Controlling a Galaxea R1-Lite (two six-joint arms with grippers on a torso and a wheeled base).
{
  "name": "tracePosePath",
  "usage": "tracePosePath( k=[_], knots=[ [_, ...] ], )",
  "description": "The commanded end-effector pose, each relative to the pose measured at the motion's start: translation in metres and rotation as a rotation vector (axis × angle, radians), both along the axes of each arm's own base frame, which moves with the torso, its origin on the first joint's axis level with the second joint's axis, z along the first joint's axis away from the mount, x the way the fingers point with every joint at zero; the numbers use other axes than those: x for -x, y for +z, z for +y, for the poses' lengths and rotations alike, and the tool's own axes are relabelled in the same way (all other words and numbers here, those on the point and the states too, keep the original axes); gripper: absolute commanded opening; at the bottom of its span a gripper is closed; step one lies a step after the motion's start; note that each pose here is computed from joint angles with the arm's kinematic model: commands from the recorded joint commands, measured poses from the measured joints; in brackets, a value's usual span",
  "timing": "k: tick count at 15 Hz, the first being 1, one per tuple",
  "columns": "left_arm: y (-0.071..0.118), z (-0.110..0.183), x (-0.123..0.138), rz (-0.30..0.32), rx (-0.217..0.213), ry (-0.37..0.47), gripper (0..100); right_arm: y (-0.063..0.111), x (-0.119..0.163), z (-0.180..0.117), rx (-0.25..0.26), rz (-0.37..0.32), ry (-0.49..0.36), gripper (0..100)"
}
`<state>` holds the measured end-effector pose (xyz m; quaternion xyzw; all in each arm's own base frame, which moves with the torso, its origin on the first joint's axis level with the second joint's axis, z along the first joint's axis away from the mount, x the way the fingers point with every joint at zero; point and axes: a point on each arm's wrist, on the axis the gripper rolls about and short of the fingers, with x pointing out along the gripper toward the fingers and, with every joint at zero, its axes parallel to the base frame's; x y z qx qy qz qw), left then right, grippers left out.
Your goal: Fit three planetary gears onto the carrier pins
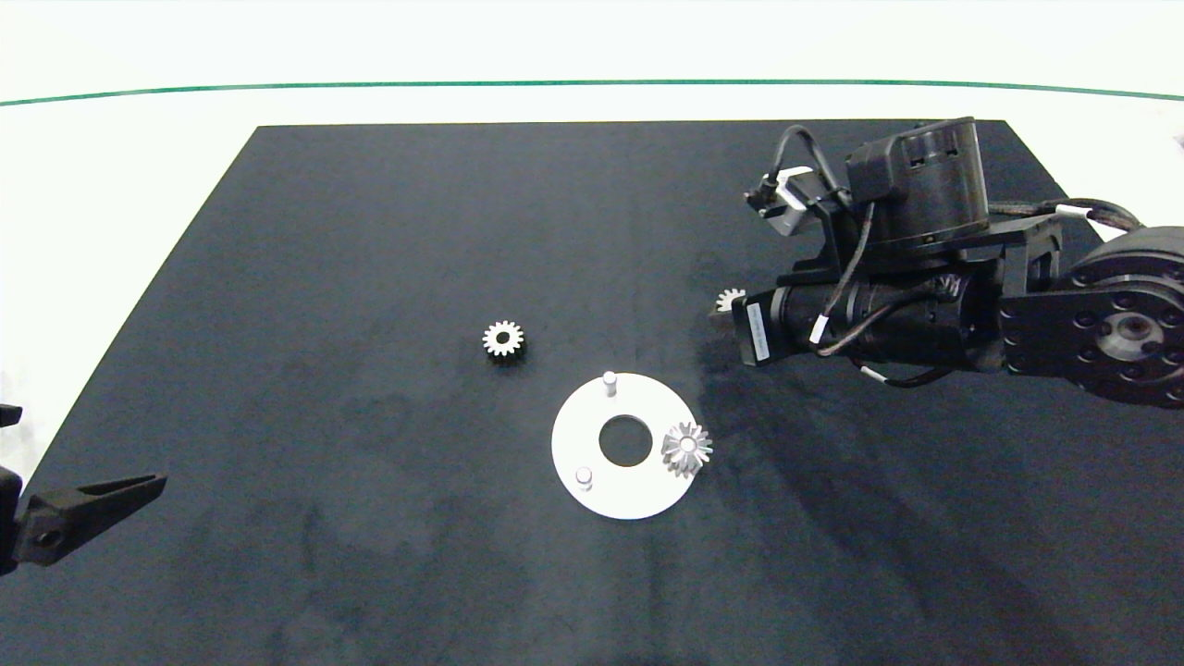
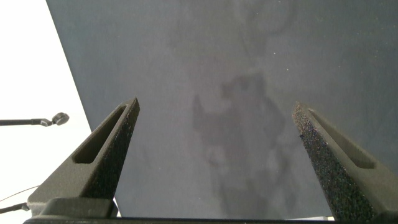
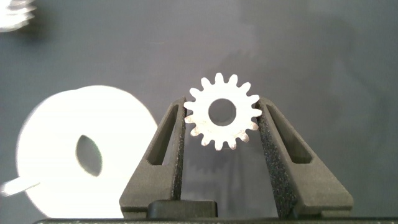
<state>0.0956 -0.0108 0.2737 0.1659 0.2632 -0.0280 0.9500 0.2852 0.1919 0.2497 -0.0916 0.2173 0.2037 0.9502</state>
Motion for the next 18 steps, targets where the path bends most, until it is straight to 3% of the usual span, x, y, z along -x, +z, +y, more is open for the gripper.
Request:
tracePosePath(
  k=[1, 7, 18],
  knots=[
    [0.0, 0.0, 0.0, 0.002, -0.002, 0.0, 100, 0.003, 0.011, 0.032, 0.017, 0.016, 0.087, 22],
    [0.0, 0.0, 0.0, 0.002, -0.002, 0.0, 100, -0.028, -0.002, 0.076, 0.065, 0.057, 0.136, 22],
    [0.0, 0.0, 0.0, 0.002, -0.002, 0.0, 100, -0.033, 0.003, 0.092, 0.076, 0.058, 0.162, 22]
  ],
)
